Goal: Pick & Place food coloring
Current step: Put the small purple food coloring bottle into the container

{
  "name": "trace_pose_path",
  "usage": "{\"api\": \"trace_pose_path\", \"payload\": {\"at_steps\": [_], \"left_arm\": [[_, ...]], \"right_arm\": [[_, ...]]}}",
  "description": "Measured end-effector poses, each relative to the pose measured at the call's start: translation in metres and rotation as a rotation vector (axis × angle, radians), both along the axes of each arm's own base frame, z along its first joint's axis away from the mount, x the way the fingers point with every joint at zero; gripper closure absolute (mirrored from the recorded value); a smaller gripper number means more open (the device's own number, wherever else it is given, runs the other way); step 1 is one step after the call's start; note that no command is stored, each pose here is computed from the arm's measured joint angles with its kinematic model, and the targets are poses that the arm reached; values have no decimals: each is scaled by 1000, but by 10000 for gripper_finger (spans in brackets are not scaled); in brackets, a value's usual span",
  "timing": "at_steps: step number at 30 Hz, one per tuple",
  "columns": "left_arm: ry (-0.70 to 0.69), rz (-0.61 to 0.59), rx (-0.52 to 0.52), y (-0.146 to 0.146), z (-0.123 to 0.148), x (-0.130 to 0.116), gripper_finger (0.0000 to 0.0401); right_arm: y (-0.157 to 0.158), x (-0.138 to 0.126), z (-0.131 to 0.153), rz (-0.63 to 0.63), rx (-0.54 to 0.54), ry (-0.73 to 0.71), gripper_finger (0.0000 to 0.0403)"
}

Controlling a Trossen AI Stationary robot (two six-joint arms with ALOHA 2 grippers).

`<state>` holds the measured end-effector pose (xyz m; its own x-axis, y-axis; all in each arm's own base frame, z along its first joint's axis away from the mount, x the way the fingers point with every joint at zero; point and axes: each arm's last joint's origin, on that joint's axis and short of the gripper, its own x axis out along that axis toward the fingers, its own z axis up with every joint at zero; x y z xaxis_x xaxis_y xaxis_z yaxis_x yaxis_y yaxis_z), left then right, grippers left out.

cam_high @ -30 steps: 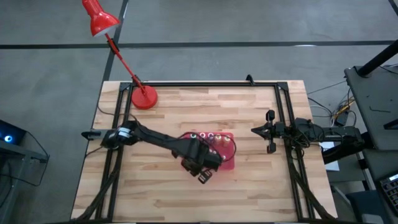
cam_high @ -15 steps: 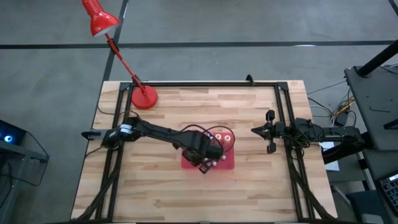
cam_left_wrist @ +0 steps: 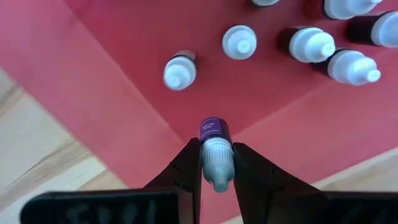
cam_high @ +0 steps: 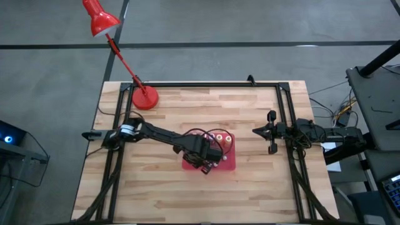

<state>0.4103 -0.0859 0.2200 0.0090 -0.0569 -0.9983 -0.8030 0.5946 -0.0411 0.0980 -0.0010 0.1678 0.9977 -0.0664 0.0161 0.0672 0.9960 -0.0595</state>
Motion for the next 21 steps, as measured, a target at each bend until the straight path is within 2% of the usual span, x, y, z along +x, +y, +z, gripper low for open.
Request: {"api": "trace_pose_path", "payload": {"at_steps": [21], "left_arm": [[-56, -3, -27, 1, -30, 3, 355]], "right_arm": [[0, 0, 0, 0, 0, 0, 394]]}}
